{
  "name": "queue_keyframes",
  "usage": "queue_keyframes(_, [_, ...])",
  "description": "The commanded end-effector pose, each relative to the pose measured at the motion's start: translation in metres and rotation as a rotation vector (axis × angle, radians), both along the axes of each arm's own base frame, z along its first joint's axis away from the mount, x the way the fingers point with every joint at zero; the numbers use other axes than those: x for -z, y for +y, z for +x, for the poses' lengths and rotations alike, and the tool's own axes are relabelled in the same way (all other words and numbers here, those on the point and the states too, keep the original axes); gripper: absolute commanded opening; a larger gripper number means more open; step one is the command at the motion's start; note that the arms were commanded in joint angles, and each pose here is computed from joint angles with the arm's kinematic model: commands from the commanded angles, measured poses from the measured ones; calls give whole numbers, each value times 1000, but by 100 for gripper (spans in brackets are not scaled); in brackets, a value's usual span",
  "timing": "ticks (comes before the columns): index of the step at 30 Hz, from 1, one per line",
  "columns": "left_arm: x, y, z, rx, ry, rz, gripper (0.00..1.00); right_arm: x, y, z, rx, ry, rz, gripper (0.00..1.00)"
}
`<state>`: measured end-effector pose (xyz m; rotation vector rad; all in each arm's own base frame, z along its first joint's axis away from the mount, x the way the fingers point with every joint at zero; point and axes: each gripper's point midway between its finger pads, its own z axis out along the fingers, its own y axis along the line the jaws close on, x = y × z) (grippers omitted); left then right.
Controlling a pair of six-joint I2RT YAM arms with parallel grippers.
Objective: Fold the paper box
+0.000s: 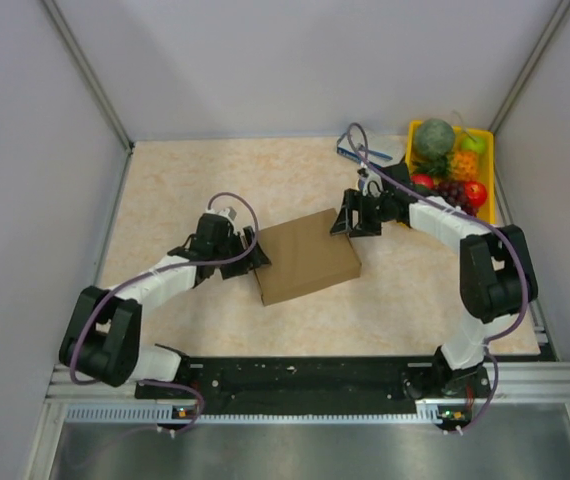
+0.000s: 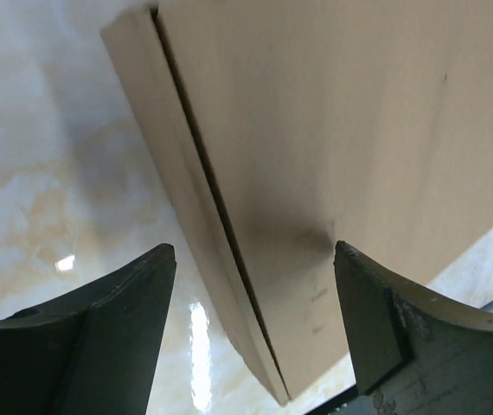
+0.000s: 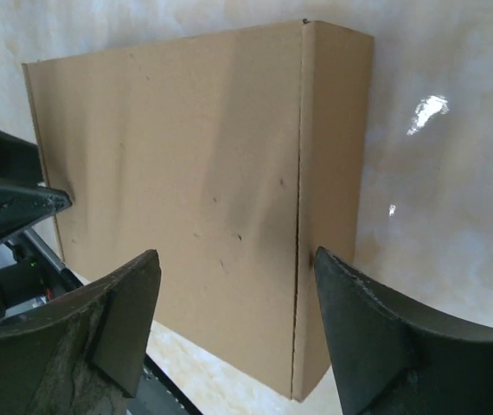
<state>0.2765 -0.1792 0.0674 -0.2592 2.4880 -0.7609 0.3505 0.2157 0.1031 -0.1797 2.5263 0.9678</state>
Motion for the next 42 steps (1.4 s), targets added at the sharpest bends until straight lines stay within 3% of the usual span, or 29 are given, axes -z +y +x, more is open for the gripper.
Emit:
queue_keyframes(1, [-17, -15, 37, 65, -76, -29, 75, 3, 13, 14, -26, -34, -27, 67])
queue_keyframes(4, [-4, -21, 42, 112, -55, -23, 69, 14, 14, 8, -20, -16, -52, 61])
queue_keyframes(6, [2, -26, 40, 148, -34, -20, 56, 13, 11, 0, 7, -16, -72, 56])
queue_keyframes(9, [8, -45, 24, 217, -21, -56, 47, 23, -9, -23, 106, 29, -118, 52])
queue_keyframes(10, [4, -50, 20, 227, -29, -66, 47, 5, -16, -29, 149, -8, -114, 52])
queue_keyframes(14, [-11, -107, -19, 360, -49, -160, 46, 19, -59, -83, 357, 72, -129, 52])
queue_keyframes(18, [-26, -164, -45, 432, -29, -290, 44, 24, -118, -106, 579, 124, -181, 54])
queue_keyframes(23, [-15, -229, -83, 567, 75, -340, 42, 17, -176, -113, 769, 101, -214, 57])
queue_keyframes(31, [-33, -321, -106, 702, 77, -377, 42, 16, -235, -133, 1132, 148, -270, 59])
queue_keyframes(34, [-37, -349, -114, 744, 88, -406, 42, 11, -260, -141, 1268, 167, -349, 71])
queue_keyframes(38, [-49, -381, -117, 788, 81, -427, 43, 15, -291, -157, 1419, 192, -400, 67])
queue_keyframes(42, [-43, -401, -122, 811, 91, -433, 43, 17, -312, -151, 1450, 149, -391, 64])
